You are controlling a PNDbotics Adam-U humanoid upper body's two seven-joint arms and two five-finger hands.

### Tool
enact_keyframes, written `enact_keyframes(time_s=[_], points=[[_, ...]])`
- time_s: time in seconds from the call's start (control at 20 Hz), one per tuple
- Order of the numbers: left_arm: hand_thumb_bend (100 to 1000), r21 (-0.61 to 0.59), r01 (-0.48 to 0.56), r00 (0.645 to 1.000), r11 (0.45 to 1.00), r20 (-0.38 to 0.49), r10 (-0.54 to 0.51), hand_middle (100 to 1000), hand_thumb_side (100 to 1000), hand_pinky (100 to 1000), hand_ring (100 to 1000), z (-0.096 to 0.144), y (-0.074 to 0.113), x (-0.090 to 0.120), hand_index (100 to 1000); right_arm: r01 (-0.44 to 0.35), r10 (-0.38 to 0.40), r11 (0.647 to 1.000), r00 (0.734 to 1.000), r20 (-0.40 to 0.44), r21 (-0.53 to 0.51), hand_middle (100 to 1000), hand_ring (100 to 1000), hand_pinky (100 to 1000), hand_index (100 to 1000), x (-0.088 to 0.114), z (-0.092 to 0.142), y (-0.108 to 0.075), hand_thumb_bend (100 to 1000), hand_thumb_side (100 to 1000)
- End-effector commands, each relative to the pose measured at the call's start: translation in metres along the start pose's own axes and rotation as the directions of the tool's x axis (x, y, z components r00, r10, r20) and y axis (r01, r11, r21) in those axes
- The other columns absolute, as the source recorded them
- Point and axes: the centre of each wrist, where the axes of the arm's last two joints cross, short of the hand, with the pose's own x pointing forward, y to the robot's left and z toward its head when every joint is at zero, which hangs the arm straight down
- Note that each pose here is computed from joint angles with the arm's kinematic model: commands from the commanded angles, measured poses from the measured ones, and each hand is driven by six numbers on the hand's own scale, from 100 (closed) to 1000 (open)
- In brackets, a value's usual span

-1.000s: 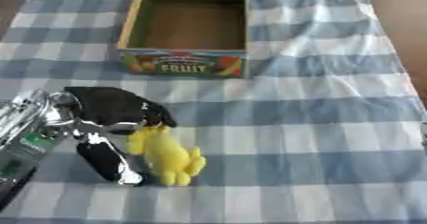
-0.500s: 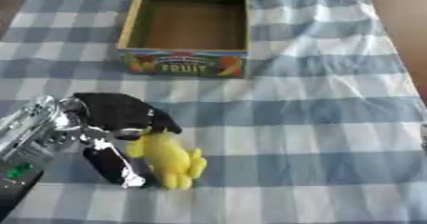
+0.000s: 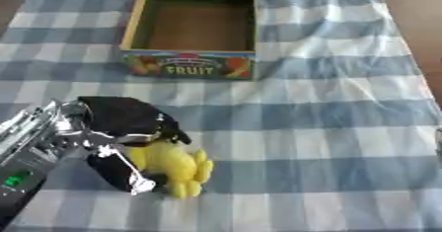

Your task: Pick up objects on the table and place them in the box.

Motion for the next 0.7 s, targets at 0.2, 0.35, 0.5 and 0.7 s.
enact_keyframes(time_s=[0.2, 0.35, 0.5, 0.7], points=[[104, -0.075, 0.039, 0.999, 0.996, 0.035, -0.036, 699, 448, 708, 784, -0.001, -0.003, -0.004, 882, 0.011, -0.011, 1.0, 1.0, 0.026, 0.0, 445, 540, 712, 721, 0.007, -0.005, 0.0, 100, 421], [109, -0.118, 0.034, 0.999, 0.992, 0.036, -0.03, 703, 465, 718, 789, -0.008, -0.014, -0.009, 889, 0.013, -0.013, 1.0, 1.0, 0.027, 0.0, 445, 540, 712, 721, 0.007, -0.005, 0.0, 100, 419], [104, -0.153, 0.022, 0.999, 0.988, 0.029, -0.018, 665, 464, 710, 778, -0.014, -0.023, -0.014, 848, 0.015, -0.015, 1.0, 0.999, 0.028, -0.001, 445, 541, 712, 721, 0.007, -0.005, 0.0, 100, 418], [100, -0.145, 0.016, 1.0, 0.989, 0.027, -0.012, 613, 434, 674, 756, -0.014, -0.023, -0.016, 759, 0.016, -0.016, 1.0, 1.0, 0.026, -0.005, 445, 541, 713, 721, 0.007, -0.004, 0.0, 100, 415]])
